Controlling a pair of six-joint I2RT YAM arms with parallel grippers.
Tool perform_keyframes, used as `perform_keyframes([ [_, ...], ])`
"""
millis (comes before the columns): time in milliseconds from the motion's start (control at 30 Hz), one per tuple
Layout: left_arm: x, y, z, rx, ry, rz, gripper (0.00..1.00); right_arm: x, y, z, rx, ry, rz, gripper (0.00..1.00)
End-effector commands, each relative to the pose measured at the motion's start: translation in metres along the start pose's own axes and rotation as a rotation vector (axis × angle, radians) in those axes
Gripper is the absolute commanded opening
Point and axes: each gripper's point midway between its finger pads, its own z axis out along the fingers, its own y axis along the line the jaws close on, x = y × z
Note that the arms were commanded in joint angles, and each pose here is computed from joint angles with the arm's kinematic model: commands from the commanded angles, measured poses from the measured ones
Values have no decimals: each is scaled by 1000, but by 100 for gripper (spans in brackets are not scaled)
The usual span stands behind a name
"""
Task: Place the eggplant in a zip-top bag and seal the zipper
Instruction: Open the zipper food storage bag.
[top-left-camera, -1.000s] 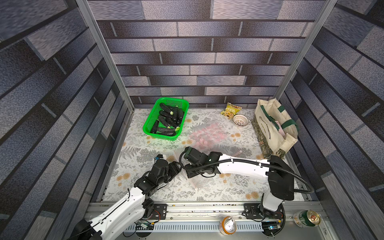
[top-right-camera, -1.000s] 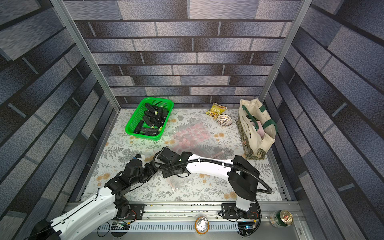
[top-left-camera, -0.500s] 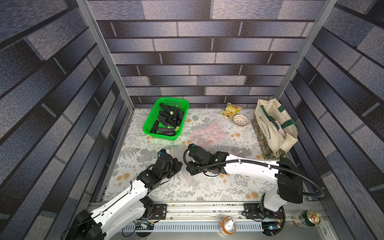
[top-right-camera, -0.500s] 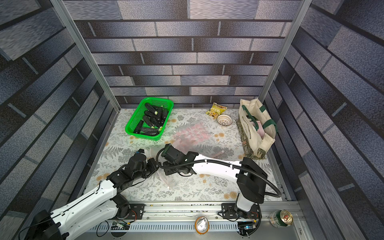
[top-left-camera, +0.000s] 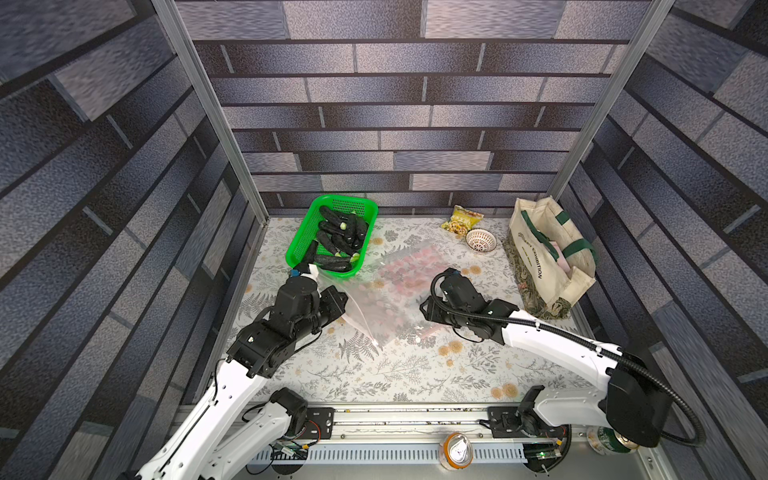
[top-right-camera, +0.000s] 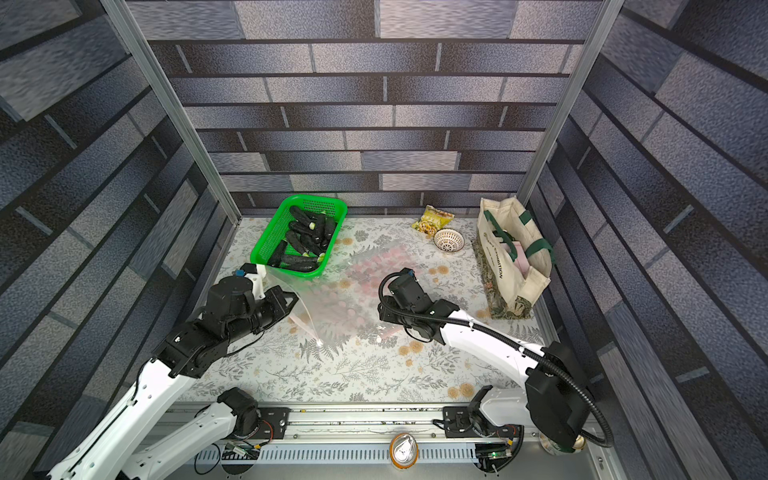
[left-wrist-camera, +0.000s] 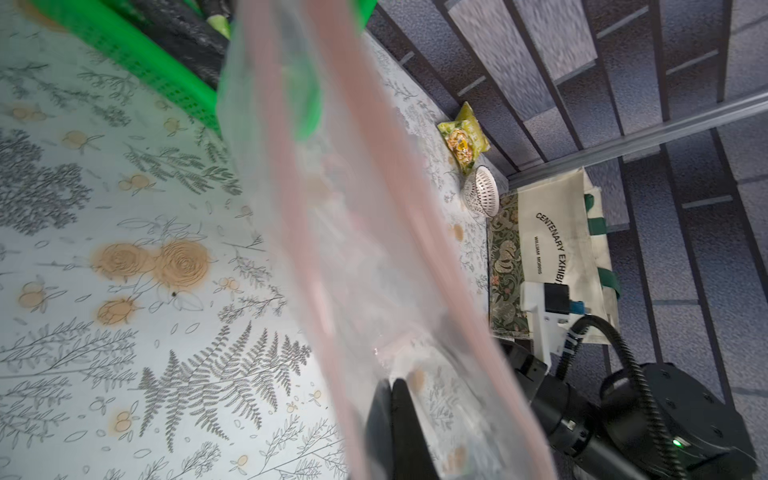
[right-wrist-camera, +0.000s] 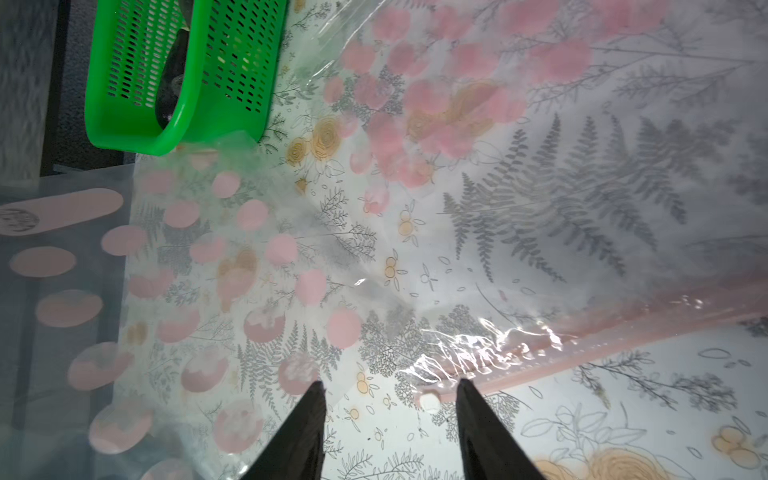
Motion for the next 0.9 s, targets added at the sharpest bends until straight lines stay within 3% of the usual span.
perform_keyframes([
  [0,-4,-50,14,123,92,152,0,-13,-24,-20,52,-56,57,52],
  [133,-14,-121,29,265,137,295,0,-29,-57,-43,117,-113,119,55],
  [333,-8,-230,41,563,224,417,0,-49,-103,-87,243,-188,188,55],
  [500,3,-292,31,728,271,525,0,-58,-128,-128,328,-262,209,55],
  [633,6,-275,57,683,279,452,0,-59,-139,-154,408,-307,182,55],
  [700,5,-251,78,663,271,340,0,-58,-142,-165,433,-323,161,55],
  [800,9,-199,115,602,275,161,0,-59,-138,-174,423,-332,113,55],
  [867,19,-161,137,518,289,103,0,-59,-131,-175,400,-309,71,55],
])
